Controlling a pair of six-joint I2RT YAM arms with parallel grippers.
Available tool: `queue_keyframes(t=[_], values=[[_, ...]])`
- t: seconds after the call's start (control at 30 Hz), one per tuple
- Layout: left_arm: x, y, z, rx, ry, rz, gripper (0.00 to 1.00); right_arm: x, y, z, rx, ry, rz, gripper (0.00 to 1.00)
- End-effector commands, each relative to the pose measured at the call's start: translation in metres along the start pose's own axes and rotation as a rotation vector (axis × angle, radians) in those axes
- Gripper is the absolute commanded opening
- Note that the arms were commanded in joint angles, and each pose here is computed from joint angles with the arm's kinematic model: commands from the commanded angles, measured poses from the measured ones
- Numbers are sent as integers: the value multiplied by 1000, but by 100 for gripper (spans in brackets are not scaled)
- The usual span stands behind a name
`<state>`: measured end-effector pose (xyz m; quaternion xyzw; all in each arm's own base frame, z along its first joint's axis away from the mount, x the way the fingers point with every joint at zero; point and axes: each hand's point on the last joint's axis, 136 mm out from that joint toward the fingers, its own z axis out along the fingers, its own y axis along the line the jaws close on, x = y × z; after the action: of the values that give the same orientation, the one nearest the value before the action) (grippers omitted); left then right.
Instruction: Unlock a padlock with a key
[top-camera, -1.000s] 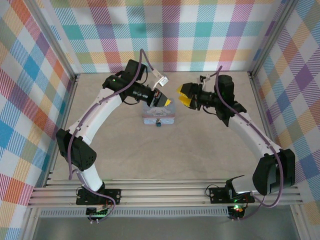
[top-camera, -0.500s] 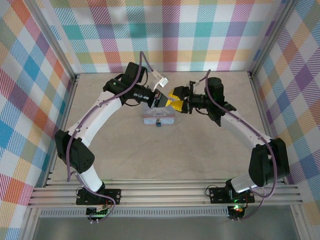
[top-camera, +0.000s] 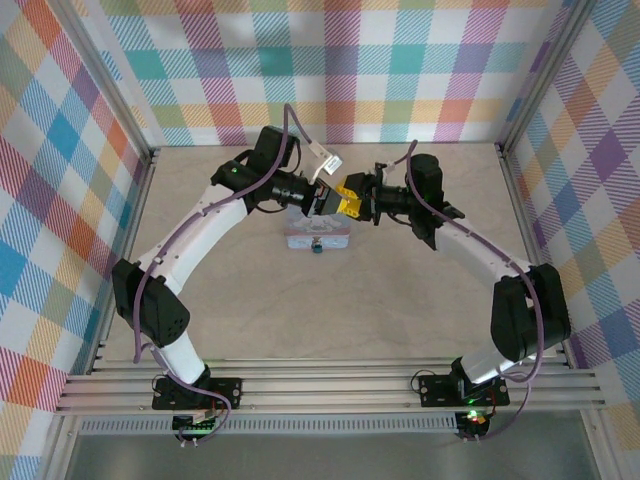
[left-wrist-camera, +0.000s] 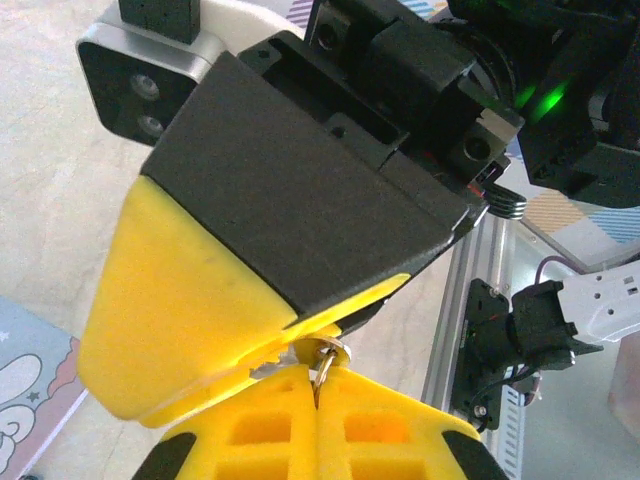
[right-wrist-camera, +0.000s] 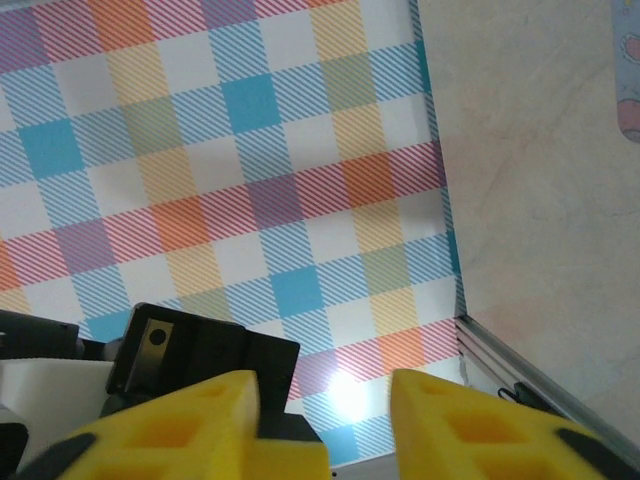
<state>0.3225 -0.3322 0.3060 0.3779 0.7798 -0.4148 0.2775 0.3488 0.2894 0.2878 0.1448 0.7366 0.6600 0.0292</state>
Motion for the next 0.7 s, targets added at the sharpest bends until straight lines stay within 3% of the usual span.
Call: queue_keyframes(t=[0.0, 0.17, 0.4, 0.53, 0.67], values=[[13, -1, 0, -13, 40, -27, 0, 2, 16, 3, -35, 21, -38, 32], [28, 5, 1, -34, 85, -65, 0, -2, 14, 4, -17, 9, -35, 23], [40, 12, 4, -59, 116, -102, 0, -6, 17, 3, -20, -3, -37, 0], [39, 14, 2, -64, 106, -108, 0, -7, 8, 2, 7, -15, -26, 1], [29, 15, -4, -59, 66, -135, 0, -6, -7, -2, 64, -32, -4, 19]])
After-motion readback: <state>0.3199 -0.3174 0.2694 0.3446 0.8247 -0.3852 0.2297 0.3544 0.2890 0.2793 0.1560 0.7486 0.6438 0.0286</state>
